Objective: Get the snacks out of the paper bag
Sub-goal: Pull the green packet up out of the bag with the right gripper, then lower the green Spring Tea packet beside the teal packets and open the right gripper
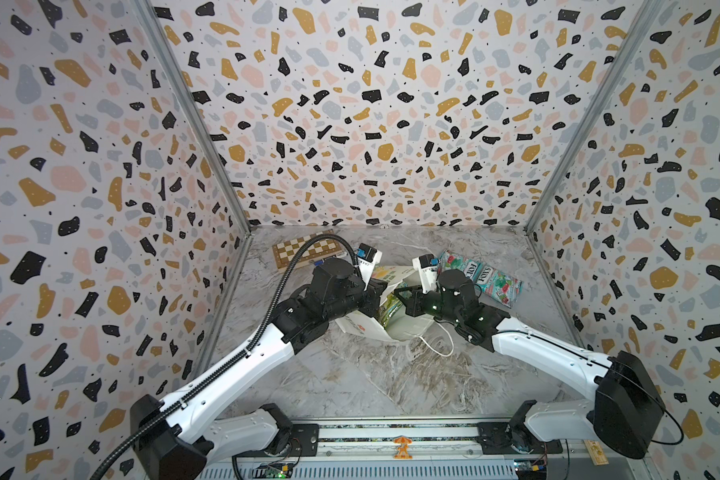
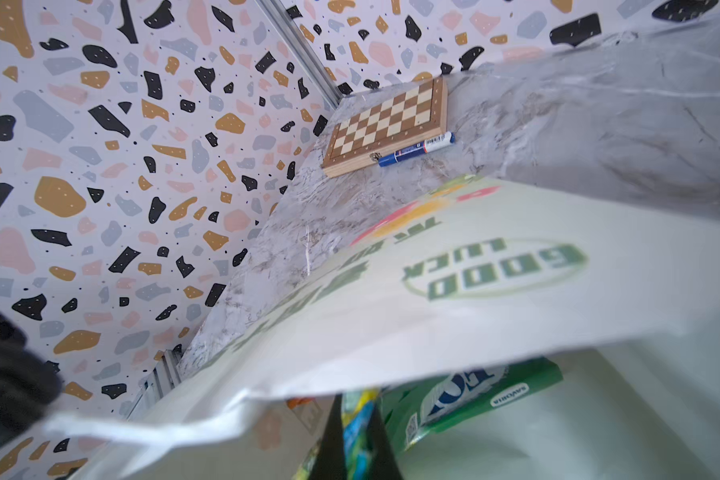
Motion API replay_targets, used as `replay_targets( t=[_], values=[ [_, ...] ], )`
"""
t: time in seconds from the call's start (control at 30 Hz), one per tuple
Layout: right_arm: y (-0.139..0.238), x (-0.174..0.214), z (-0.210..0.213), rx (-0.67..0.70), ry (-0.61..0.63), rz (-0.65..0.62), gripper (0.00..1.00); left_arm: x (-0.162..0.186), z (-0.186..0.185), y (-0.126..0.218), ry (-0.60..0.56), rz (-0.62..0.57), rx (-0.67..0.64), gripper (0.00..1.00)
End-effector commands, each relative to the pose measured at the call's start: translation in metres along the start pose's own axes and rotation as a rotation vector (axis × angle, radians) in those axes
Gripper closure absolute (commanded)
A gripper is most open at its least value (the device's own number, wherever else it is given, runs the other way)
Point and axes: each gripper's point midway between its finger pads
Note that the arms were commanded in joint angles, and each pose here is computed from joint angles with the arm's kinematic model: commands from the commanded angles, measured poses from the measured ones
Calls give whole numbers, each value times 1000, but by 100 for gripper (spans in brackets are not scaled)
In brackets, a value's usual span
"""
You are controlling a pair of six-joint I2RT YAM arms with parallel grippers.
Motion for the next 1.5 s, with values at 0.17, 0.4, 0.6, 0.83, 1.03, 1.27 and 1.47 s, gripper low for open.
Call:
replay_targets(
  t=[0.17, 0.4, 0.6, 0.83, 1.03, 1.27, 1.47],
  values=[
    [45, -26, 29, -71, 100, -68, 100, -9, -9, -1, 3, -50, 46, 100],
    [88, -48, 53, -123, 174, -139, 100, -7, -11, -2, 6, -45, 56, 100],
    [132, -72, 60, -134, 258, -292, 100, -7, -12, -2, 5, -46, 61, 100],
    [171, -103, 26, 81, 266, -433, 100, -6, -13, -2, 1, -41, 65, 100],
    [176, -113, -46, 336, 183, -415, 100, -6, -14, -2, 1, -40, 70, 100],
    [172, -104, -113, 432, 83, -350, 100, -9, -13, 2, -9, -53, 55, 100],
    [159, -93, -135, 406, 49, -301, 100, -7, -12, 2, -11, -45, 49, 100]
  ],
)
Point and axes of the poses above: each gripper's point midway between its finger pads, its own y axis back along the fingers, its own z axis along the line the jaws close on, x = y × z, and after that the axes turned 10 degrees about -y, right-handed
